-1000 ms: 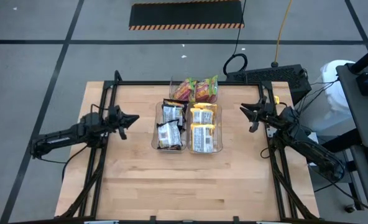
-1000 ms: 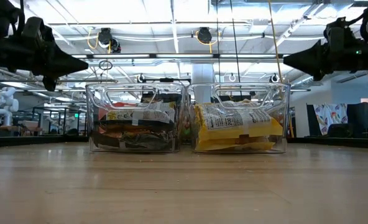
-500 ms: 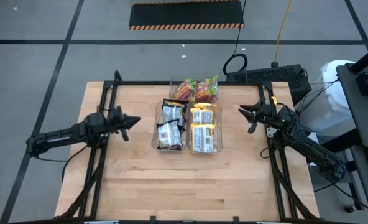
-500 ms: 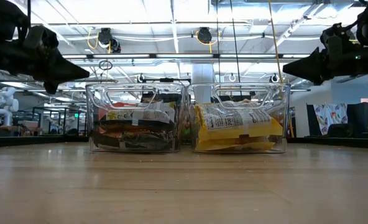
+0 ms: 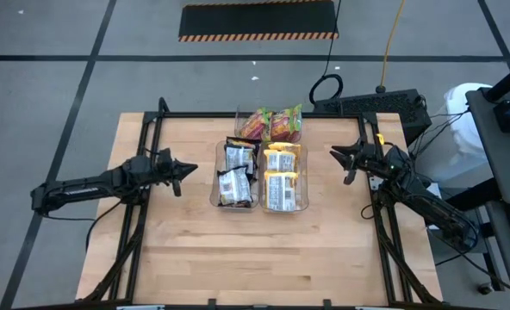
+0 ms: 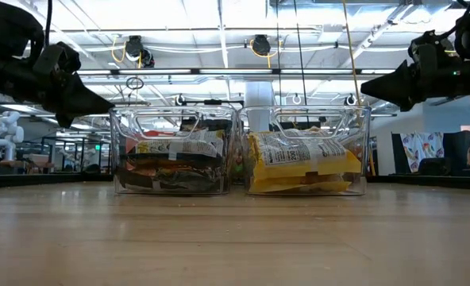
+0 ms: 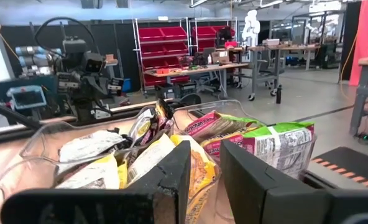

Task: Sort Maruchan noodles
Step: Return to Home Position

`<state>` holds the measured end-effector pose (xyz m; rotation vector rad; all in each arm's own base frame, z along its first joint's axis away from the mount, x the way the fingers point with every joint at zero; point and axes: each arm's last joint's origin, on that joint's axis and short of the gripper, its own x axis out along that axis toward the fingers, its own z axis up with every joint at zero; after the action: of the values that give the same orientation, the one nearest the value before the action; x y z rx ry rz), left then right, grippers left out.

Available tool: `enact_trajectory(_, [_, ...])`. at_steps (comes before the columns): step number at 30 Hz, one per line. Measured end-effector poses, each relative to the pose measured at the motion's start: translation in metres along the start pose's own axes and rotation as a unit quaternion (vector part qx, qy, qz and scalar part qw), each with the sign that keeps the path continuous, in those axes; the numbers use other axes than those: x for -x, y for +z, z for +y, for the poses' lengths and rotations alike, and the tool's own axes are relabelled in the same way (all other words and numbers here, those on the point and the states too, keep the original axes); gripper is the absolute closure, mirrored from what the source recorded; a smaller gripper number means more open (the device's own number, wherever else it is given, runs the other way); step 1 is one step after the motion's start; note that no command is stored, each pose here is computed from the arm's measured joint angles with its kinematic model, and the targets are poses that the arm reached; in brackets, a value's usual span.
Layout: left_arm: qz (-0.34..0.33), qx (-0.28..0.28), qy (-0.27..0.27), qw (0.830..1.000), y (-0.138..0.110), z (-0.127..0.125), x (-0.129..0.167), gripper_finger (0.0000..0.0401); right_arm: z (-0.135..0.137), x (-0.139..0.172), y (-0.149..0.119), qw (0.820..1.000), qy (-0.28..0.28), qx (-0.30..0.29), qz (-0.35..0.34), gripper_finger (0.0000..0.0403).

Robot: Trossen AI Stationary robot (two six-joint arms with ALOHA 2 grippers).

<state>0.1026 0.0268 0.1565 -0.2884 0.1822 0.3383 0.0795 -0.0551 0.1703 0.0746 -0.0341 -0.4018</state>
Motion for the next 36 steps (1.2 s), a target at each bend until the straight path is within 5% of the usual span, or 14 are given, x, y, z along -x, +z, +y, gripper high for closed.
enact_trajectory(8, [0.0,-0.004,0.0,1.0,-0.0001,0.0,0.0,0.0396,0.0,0.0,-0.0001,0.999,0.0,-0.043,0.0,0.0321])
enact_trajectory(36, [-0.002,-0.004,0.0,1.0,0.0003,0.0,-0.0001,0.0396,0.0,0.0,0.0003,0.999,0.001,-0.043,-0.002,0.0321])
